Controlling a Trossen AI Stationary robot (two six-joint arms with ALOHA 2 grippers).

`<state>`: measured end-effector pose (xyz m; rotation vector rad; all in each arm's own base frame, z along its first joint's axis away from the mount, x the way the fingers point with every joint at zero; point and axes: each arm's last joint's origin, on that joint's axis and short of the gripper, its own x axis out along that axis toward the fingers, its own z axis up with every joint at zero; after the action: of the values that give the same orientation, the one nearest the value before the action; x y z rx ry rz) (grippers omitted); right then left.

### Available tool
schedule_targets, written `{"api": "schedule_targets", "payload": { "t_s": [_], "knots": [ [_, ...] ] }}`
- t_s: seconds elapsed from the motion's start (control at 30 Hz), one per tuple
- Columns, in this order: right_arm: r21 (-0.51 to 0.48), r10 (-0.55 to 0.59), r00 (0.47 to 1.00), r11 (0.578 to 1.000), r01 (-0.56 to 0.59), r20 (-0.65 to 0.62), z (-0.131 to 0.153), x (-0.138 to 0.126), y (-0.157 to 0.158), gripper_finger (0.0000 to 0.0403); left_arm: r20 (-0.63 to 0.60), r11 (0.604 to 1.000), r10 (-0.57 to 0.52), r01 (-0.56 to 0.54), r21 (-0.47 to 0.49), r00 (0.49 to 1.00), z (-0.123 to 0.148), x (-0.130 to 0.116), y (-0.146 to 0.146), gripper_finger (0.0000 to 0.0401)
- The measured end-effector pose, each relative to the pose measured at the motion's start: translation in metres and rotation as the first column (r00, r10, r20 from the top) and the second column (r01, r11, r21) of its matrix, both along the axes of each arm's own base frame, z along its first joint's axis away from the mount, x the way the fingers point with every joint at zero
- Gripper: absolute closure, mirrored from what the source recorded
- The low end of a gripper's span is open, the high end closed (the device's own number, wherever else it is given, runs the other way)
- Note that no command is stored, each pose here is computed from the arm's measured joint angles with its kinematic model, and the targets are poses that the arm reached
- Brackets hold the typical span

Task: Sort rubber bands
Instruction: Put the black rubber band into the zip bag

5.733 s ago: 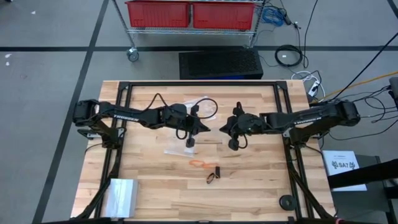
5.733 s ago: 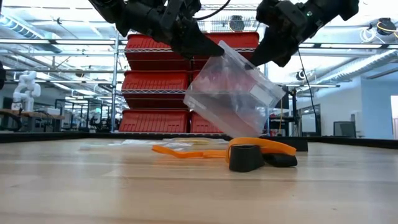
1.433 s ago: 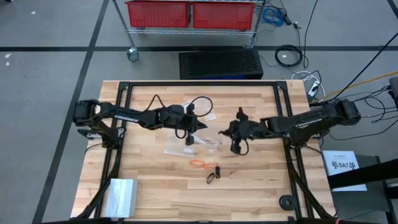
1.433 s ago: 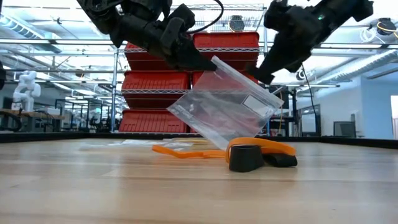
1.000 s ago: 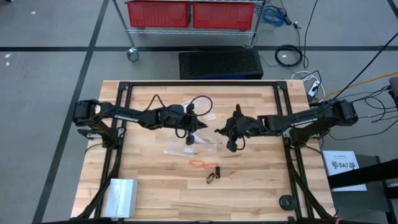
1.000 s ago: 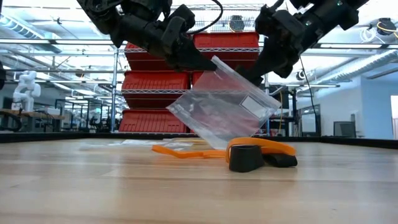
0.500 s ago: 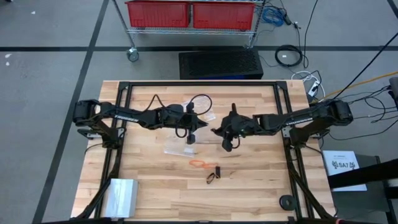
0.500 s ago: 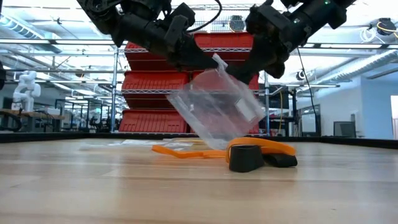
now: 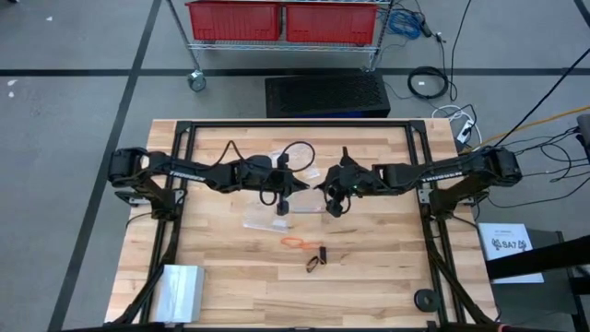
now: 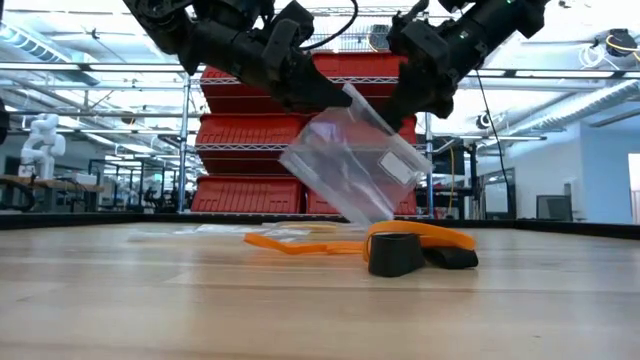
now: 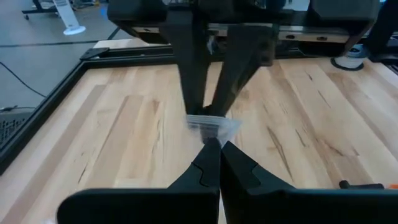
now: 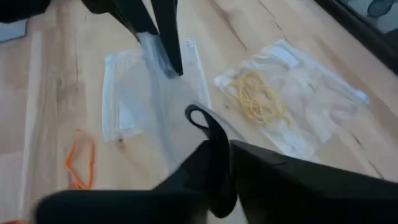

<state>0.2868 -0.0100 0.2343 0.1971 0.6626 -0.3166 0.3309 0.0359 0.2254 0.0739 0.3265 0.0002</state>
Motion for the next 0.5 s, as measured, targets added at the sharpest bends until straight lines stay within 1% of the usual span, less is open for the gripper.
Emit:
{"api": "schedule_targets", "payload": {
  "t_s": [0.07, 0.1, 0.3, 0.4, 0.5],
  "knots": [
    [-0.021, 0.017, 1.0, 1.0, -0.017, -0.003, 0.0003, 0.0002, 0.0, 0.0388, 0.008, 1.0, -0.001, 0.001, 0.001, 1.0, 0.0007, 0.0002, 0.0, 0.0401],
    [-0.033, 0.03, 1.0, 0.999, -0.03, -0.005, 0.0004, 0.0004, 0.0, 0.0394, 0.014, 1.0, -0.002, 0.002, 0.001, 1.0, 0.0013, 0.0004, 0.0, 0.0401],
    [-0.052, 0.087, 0.996, 0.995, -0.085, 0.034, 0.0033, 0.0043, 0.0008, 0.0395, 0.021, 1.0, -0.004, 0.004, 0.001, 1.0, 0.0019, 0.0007, -0.0003, 0.0401],
    [-0.067, 0.097, 0.994, 0.993, -0.094, 0.046, 0.0047, 0.0053, 0.0005, 0.0385, 0.025, 1.0, -0.005, 0.005, 0.001, 1.0, 0.0023, 0.0008, -0.0003, 0.0401],
    [-0.069, 0.111, 0.992, 0.992, -0.107, 0.052, 0.0052, 0.0058, 0.0008, 0.0353, 0.049, 1.0, -0.005, 0.005, 0.003, 0.999, 0.0046, 0.0015, -0.0003, 0.0401]
  ]
}}
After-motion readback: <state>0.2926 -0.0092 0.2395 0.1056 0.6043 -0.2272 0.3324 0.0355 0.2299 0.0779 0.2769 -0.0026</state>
